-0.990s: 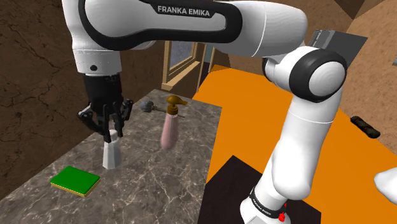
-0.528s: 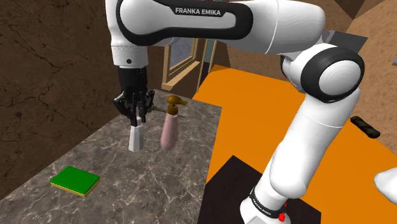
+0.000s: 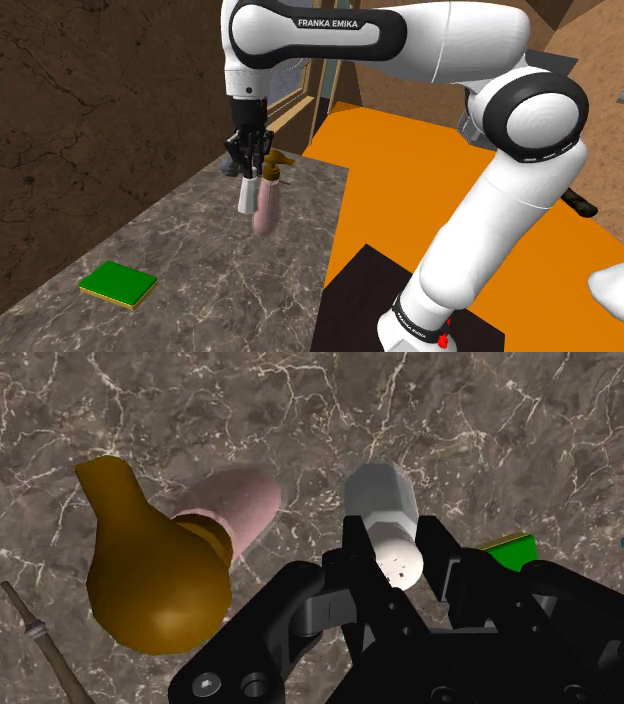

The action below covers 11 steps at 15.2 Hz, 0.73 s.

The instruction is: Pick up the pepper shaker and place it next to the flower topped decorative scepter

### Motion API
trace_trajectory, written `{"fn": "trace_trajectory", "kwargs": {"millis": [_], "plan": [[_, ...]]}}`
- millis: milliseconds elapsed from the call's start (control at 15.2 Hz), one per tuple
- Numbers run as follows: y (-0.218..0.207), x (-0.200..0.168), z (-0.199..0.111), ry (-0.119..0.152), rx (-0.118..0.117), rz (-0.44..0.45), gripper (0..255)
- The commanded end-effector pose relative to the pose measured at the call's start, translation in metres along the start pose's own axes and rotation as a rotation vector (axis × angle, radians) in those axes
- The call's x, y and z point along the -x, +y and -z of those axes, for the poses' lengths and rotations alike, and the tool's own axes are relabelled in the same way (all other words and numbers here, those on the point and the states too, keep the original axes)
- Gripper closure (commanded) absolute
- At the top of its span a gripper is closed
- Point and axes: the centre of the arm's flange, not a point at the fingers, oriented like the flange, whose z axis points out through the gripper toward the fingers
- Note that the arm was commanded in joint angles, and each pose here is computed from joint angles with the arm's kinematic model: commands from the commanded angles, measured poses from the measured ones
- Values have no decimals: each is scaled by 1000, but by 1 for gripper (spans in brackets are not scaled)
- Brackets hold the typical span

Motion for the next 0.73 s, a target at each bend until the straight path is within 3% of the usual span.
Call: {"fn": "trace_trajectory", "kwargs": {"millis": [0,660], "plan": [[27,-3,2,0,0,2,255],[158,-7,12,0,0,2,255]]}}
